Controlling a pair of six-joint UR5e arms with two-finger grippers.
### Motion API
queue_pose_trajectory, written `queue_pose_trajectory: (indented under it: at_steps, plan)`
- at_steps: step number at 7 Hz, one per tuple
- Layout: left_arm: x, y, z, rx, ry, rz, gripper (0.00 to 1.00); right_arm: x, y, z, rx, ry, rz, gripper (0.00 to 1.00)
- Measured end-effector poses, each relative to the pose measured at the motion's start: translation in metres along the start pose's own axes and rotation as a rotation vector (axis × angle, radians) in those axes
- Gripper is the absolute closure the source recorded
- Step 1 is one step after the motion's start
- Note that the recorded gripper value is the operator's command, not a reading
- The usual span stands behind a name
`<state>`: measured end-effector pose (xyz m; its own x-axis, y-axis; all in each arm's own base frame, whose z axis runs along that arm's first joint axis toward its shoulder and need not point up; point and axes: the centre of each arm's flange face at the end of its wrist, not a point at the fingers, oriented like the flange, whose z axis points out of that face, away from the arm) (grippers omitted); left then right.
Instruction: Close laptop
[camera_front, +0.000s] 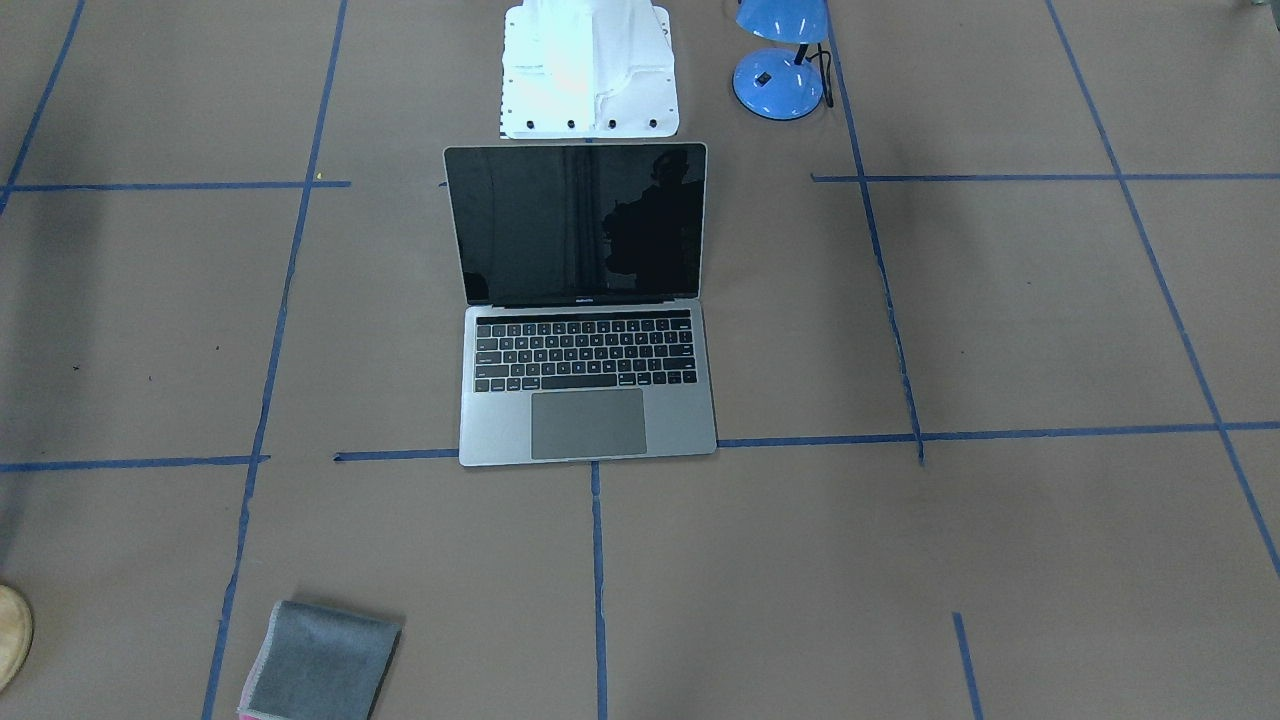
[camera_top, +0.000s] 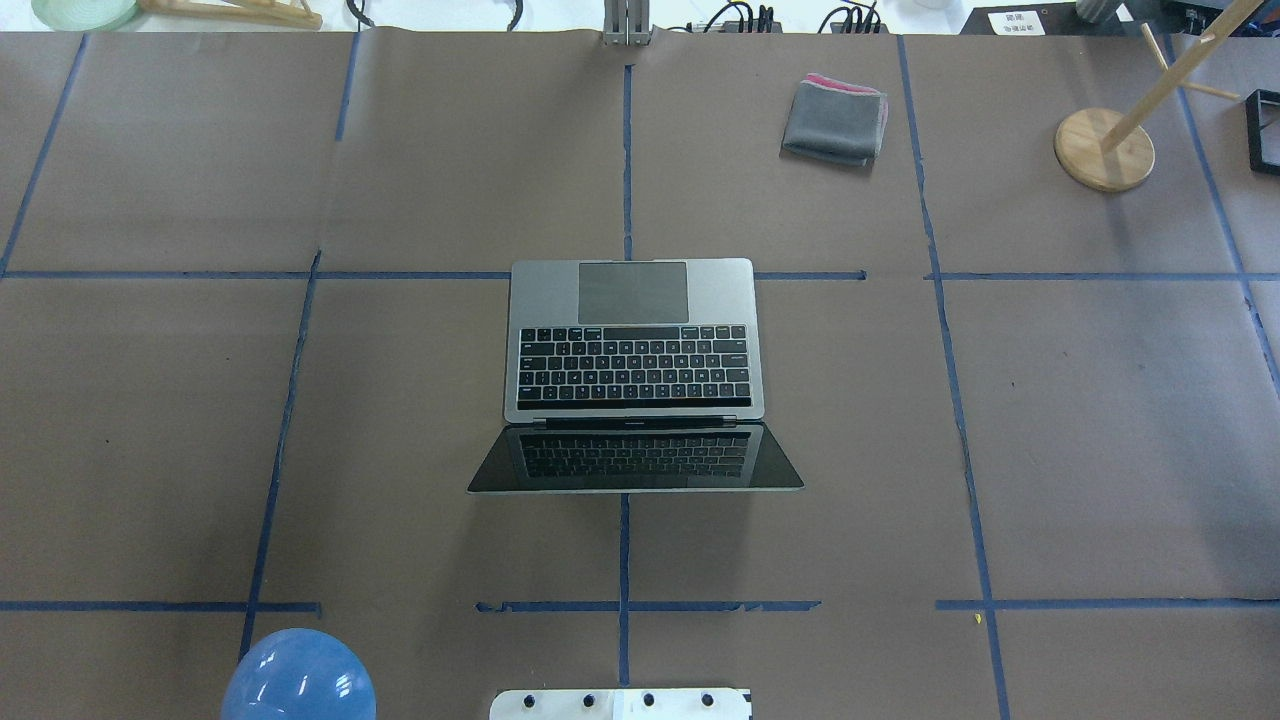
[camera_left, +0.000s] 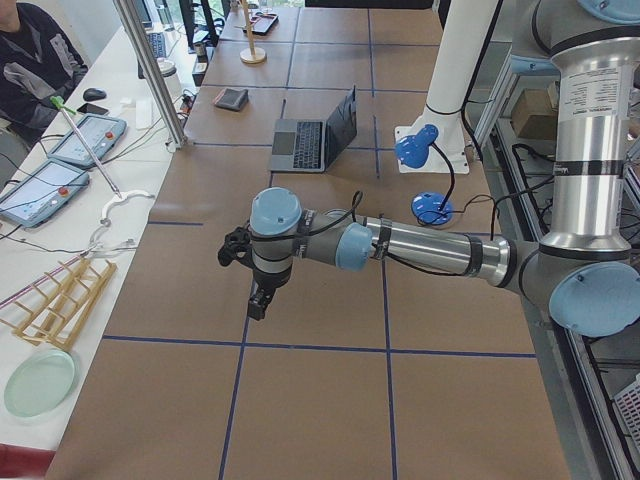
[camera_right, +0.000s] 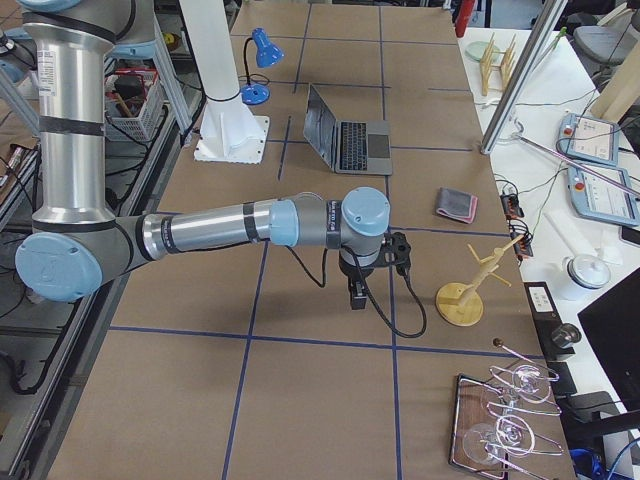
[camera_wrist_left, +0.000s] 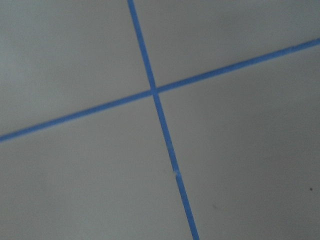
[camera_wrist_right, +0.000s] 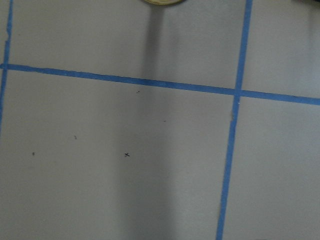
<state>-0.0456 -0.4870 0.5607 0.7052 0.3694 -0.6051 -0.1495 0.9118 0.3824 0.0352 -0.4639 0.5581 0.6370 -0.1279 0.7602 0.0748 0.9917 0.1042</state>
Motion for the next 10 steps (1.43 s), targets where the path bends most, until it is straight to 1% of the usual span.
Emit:
queue_pose_trajectory:
  at_steps: [1,2,4,5,6,8,9,10]
  plan:
    - [0.019,-0.012,0.004,0.016,0.024,-0.018,0.0,-0.024,-0.002,-0.002,0.004,-0.039,0.002,0.0]
    - [0.046,-0.024,0.013,0.035,0.074,-0.054,0.0,-0.056,-0.002,-0.006,0.005,-0.063,0.014,0.0]
    - [0.121,-0.041,0.043,0.051,0.178,-0.085,0.0,-0.123,0.003,-0.01,0.004,-0.09,0.041,0.0]
    - [0.154,-0.044,0.052,0.042,0.218,-0.098,0.0,-0.154,0.005,-0.004,0.018,-0.105,0.056,0.0]
    - [0.184,-0.046,0.054,0.032,0.252,-0.114,0.0,-0.181,0.011,0.01,0.045,-0.129,0.078,0.0]
    - [0.258,-0.051,0.056,-0.009,0.333,-0.141,0.0,-0.238,0.042,0.057,0.115,-0.193,0.132,0.0]
    - [0.3,-0.052,0.062,-0.03,0.387,-0.16,0.0,-0.264,0.063,0.082,0.143,-0.227,0.143,0.0]
    - [0.346,-0.047,0.068,-0.045,0.464,-0.187,0.0,-0.283,0.082,0.1,0.166,-0.264,0.132,0.0]
